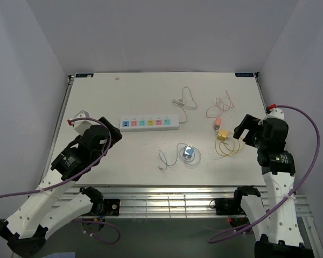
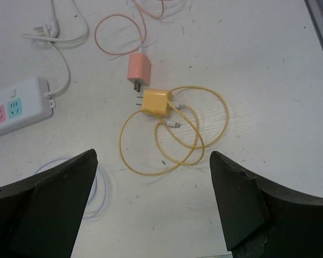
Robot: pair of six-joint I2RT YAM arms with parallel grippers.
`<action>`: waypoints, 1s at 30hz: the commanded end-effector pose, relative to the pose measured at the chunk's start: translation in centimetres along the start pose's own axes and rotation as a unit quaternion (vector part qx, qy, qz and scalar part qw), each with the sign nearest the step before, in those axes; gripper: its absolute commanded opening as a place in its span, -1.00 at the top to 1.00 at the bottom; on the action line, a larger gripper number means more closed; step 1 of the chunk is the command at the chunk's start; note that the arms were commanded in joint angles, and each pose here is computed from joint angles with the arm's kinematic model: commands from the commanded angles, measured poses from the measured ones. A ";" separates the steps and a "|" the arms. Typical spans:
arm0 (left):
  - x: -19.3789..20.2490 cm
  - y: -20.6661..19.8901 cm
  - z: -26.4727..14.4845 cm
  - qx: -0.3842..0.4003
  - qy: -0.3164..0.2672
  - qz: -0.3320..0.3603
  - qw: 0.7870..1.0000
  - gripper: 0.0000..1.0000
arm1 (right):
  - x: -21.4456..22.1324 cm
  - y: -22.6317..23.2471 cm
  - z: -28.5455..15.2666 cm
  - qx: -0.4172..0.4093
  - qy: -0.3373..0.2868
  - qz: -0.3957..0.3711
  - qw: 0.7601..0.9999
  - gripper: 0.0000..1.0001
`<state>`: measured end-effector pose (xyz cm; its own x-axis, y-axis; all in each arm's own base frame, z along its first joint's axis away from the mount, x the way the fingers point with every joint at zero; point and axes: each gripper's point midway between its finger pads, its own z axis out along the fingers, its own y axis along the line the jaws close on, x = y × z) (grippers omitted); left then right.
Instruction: Insert the plug
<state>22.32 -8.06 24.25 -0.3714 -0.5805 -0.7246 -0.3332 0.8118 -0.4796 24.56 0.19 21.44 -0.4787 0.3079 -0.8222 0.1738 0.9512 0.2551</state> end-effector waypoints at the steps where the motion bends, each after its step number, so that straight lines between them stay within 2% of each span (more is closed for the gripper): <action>1: -0.6 -0.1 0.0 -0.011 -0.007 -0.010 1.000 -0.96 | -1.5 0.2 -0.5 0.000 -0.022 -0.004 1.000 -0.80; 9: 0.3 -0.3 0.9 -0.021 0.005 -0.007 1.000 -0.96 | -1.2 1.9 0.3 -0.055 -0.022 -0.024 0.998 -0.80; 13: 0.3 -0.4 1.2 -0.021 0.001 -0.011 1.000 -0.96 | -0.7 1.7 1.1 -0.053 -0.018 -0.023 0.998 -0.80; 17: 0.7 -1.8 1.9 0.003 0.004 -0.016 1.000 -0.96 | 1.3 2.9 2.8 -0.098 0.018 -0.027 0.995 -0.80; 19: 1.7 -3.0 2.4 0.033 0.024 0.011 0.999 -0.96 | 1.8 3.6 3.6 -0.121 0.029 -0.030 0.992 -0.80; 20: 1.8 -4.1 2.7 0.054 0.023 0.008 0.998 -0.96 | 2.5 3.7 4.6 -0.122 0.049 -0.029 0.991 -0.80; 22: 3.1 -4.0 3.8 0.043 0.041 0.019 0.998 -0.96 | 3.7 3.9 6.3 -0.119 0.080 -0.034 0.989 -0.80; 29: 4.0 -4.2 5.6 0.020 0.053 0.041 0.998 -0.96 | 4.3 4.4 12.8 -0.057 0.114 -0.067 0.990 -0.80; 30: 4.0 -4.0 5.8 0.016 0.052 0.042 0.998 -0.96 | 3.2 4.2 13.7 -0.039 0.100 -0.069 0.992 -0.80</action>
<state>26.63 -13.29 19.41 -0.5102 -0.5059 -0.6955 -0.2918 0.8625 -0.4133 30.84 6.18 9.89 -0.7643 0.1615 -0.6243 -0.0067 0.9661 0.2582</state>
